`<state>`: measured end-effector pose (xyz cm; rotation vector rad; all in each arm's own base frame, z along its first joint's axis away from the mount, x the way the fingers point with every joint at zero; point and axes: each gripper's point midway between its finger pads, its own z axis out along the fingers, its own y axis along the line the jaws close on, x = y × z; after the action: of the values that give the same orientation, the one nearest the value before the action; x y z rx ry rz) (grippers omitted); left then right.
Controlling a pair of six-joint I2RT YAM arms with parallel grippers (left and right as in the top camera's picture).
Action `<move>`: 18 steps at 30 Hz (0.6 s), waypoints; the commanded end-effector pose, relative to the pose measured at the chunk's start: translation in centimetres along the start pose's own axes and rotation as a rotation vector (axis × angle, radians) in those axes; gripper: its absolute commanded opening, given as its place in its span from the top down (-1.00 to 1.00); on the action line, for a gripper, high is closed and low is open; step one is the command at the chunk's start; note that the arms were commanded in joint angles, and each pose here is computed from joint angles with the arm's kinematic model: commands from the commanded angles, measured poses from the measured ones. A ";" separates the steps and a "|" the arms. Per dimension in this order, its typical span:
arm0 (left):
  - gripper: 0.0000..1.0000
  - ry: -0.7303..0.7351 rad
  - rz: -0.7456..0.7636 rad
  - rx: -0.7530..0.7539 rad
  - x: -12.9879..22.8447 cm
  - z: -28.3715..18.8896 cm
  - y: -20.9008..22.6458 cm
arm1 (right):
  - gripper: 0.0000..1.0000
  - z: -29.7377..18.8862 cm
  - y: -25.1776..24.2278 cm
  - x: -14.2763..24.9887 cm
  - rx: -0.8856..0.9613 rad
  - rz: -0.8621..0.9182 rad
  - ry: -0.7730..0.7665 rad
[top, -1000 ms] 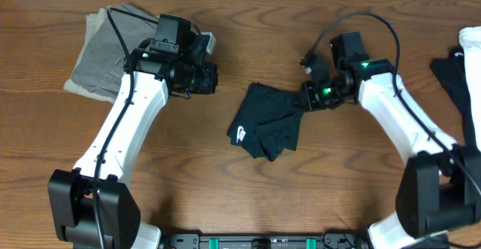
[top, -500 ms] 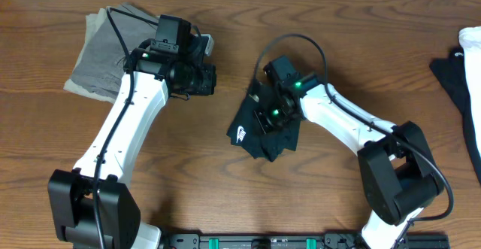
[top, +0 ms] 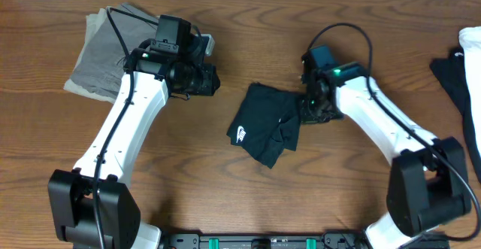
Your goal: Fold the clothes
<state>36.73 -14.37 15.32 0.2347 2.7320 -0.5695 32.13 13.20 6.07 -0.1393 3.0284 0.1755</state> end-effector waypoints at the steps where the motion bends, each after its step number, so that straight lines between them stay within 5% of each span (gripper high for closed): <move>1: 0.22 0.027 0.001 0.057 0.2 0.8 -0.8 | 0.97 -0.8 3.2 -0.8 -0.173 -0.111 -0.036; 10: 0.13 0.160 -0.044 0.280 1.8 5.1 -3.3 | 0.97 -0.2 4.9 -2.9 -0.251 -0.116 -0.109; 15: 0.14 0.226 -0.049 0.291 3.0 7.6 -3.6 | 0.95 0.8 8.8 -1.9 -0.479 -0.256 -0.062; 18: 0.13 0.235 -0.042 0.293 3.2 8.2 -3.8 | 0.95 2.0 8.6 -1.1 -0.462 -0.261 -0.014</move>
<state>35.56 -20.14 8.44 0.3164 2.8806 -0.9621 34.18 20.81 6.03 -0.4448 2.8461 0.7298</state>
